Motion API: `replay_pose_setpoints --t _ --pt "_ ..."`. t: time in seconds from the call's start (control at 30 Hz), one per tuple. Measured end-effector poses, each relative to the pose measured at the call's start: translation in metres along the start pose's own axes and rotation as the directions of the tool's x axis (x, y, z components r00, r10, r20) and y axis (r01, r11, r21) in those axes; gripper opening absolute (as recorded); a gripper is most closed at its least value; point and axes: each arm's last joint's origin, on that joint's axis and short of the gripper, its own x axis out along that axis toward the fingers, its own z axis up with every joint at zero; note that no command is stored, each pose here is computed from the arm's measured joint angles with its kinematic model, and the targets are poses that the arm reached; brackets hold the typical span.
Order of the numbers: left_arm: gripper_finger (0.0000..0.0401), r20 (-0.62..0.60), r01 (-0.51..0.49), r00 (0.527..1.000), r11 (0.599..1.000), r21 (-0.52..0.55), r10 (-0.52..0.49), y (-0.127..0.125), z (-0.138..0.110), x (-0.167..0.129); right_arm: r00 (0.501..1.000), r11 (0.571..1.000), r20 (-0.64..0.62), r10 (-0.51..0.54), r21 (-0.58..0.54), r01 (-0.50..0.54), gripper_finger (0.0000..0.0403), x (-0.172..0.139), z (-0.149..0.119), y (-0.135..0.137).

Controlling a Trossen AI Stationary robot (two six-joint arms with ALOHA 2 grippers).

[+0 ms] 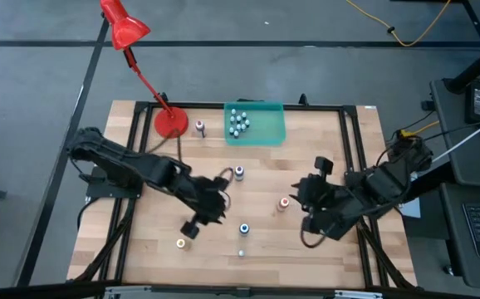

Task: Pick & Place food coloring
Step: Put the small black food coloring bottle into the green bin

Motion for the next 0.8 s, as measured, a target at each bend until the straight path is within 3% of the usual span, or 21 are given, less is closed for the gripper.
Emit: replay_pose_setpoints --t 0.17,0.37,0.63,0.8 --pt "0.0083 -0.006 0.007 1.000 0.999 0.033 -0.007 -0.012 0.026 0.021 0.986 0.992 0.106 0.127 -0.012 -0.126 0.0116 -0.010 -0.028 -0.001" --pt "0.0117 -0.070 0.006 0.998 0.998 -0.058 -0.010 -0.023 0.037 0.047 0.950 0.973 0.212 0.229 -0.008 -0.232 0.0116 -0.008 -0.057 -0.009" --pt "0.0200 -0.178 -0.056 0.984 0.983 -0.173 0.025 -0.045 0.027 0.094 0.945 0.960 0.171 0.278 -0.030 -0.277 0.0116 0.016 -0.086 -0.007" --pt "0.0228 -0.189 -0.082 0.981 0.975 -0.208 0.042 -0.060 0.023 0.118 0.936 0.946 0.134 0.325 -0.040 -0.323 0.0116 0.027 -0.095 0.000"
